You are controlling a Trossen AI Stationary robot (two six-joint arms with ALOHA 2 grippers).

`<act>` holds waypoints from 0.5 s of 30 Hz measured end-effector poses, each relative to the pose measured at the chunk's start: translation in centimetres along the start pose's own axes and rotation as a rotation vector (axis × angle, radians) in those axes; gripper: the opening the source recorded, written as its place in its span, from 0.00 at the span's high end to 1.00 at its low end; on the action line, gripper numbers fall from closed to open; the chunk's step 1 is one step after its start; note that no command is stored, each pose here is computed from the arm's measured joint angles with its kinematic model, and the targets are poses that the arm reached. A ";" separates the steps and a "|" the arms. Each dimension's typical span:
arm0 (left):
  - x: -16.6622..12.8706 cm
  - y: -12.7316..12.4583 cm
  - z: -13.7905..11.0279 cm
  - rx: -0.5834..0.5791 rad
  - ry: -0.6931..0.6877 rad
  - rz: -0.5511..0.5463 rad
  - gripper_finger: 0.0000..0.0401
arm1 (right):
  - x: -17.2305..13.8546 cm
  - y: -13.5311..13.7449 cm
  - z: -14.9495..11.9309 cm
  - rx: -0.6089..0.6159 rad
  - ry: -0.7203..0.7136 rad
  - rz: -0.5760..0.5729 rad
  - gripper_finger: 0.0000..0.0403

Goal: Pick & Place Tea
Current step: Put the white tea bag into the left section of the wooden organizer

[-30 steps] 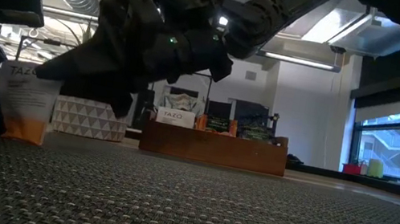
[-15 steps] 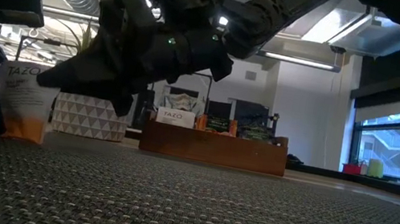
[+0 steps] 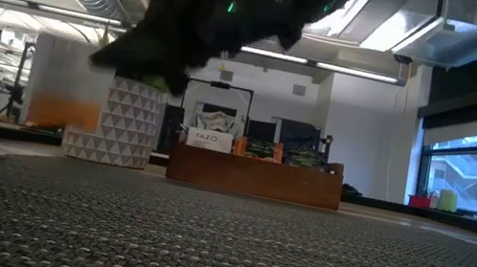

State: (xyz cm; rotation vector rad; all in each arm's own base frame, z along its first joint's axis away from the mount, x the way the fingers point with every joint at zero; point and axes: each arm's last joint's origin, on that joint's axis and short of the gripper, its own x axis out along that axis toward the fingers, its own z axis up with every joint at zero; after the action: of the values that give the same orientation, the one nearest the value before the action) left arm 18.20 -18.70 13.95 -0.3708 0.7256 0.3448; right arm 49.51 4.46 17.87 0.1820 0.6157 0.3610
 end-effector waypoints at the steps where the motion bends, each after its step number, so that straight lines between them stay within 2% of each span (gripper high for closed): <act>1: -0.4 -0.1 0.2 -0.002 -0.023 -0.015 0.97 | -0.7 0.2 0.6 -0.012 -0.005 0.001 0.99; 5: -1.5 -0.7 0.8 -0.015 -0.105 -0.074 0.97 | -3.9 1.2 2.1 -0.048 0.027 -0.020 0.99; 8: -1.9 -1.2 1.1 -0.042 -0.127 -0.125 0.98 | -6.3 1.6 1.8 -0.059 0.057 -0.091 0.99; 15: -2.4 -1.9 0.9 -0.066 -0.134 -0.181 0.97 | -12.9 3.1 0.4 -0.111 -0.061 -0.290 0.99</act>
State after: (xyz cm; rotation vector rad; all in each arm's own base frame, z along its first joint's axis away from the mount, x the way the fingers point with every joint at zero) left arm 17.85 -20.39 16.57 -0.4679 0.5456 0.2201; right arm 39.12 2.40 25.86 -0.0039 0.5510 0.1079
